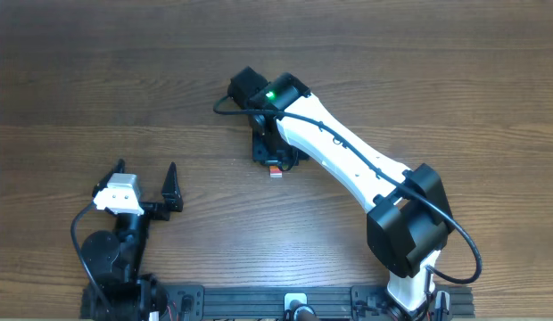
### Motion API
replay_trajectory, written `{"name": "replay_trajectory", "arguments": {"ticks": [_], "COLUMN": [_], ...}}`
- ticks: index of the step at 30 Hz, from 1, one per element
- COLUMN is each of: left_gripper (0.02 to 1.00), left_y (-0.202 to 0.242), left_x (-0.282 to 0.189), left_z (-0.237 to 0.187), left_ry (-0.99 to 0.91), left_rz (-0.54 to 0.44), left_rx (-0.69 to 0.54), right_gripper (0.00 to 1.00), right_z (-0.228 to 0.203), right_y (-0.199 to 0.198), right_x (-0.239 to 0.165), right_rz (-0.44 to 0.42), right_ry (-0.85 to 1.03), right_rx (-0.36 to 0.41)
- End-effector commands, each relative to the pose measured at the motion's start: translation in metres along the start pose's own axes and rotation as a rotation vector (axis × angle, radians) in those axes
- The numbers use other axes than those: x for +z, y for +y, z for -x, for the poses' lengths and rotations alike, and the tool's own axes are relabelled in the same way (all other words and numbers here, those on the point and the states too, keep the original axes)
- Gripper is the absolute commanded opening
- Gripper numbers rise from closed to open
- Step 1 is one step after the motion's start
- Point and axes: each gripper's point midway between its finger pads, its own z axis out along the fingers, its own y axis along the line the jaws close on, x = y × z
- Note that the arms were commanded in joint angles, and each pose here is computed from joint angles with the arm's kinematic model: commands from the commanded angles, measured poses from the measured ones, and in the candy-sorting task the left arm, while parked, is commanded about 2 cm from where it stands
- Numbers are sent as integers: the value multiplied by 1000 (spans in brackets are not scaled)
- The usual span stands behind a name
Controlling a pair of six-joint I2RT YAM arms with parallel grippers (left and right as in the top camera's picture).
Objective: Stack Cubes
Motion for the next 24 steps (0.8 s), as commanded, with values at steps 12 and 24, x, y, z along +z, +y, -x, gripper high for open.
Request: {"name": "replay_trajectory", "arguments": {"ticks": [12, 24], "left_gripper": [1000, 1000], "left_y": [0, 0], "left_x": [0, 0], "left_z": [-2, -2], "left_ry": [-2, -2], "left_rz": [-4, -4], "left_rx": [15, 15], "right_gripper": [64, 66], "right_z": [3, 8], "right_y": [2, 0], "right_x": [3, 4], "right_rz": [36, 40], "right_ry": [-28, -37], "right_rx": [-6, -11]}}
